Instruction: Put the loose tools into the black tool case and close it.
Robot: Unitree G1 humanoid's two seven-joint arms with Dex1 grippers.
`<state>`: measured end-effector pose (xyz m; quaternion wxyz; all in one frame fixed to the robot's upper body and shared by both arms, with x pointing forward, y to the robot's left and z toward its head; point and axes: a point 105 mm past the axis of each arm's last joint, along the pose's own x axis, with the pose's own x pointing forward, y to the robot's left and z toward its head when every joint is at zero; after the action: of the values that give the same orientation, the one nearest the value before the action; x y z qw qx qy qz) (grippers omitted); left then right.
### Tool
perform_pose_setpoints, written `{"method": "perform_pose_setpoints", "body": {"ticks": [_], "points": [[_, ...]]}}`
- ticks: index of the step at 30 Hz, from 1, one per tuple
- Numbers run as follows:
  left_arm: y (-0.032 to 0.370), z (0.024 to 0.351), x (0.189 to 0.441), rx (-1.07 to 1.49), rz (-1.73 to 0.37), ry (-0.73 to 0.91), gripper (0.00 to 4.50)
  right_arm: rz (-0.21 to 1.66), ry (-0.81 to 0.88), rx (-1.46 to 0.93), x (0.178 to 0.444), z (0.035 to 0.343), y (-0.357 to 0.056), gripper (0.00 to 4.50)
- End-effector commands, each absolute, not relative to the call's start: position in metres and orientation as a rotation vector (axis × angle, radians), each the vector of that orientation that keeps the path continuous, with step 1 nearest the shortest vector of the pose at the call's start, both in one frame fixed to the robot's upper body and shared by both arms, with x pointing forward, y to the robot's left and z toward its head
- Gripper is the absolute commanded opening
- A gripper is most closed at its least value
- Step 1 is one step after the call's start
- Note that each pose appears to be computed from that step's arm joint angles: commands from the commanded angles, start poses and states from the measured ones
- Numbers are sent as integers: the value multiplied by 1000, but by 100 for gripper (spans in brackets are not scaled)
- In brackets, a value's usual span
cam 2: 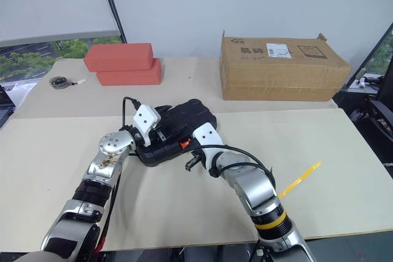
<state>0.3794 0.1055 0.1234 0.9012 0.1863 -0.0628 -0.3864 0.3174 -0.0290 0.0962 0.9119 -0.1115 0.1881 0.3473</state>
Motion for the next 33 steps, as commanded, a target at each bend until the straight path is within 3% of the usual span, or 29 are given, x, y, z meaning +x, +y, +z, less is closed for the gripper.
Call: {"method": "perform_pose_setpoints", "body": {"ticks": [1, 10, 33], "points": [[115, 65, 369, 357, -805, 95, 427, 706, 292, -218, 327, 118, -22, 5], [114, 64, 369, 351, -804, 98, 427, 719, 225, -203, 330, 139, -13, 5], [111, 57, 365, 339, -815, 110, 427, 730, 171, -200, 333, 155, -6, 5]]}}
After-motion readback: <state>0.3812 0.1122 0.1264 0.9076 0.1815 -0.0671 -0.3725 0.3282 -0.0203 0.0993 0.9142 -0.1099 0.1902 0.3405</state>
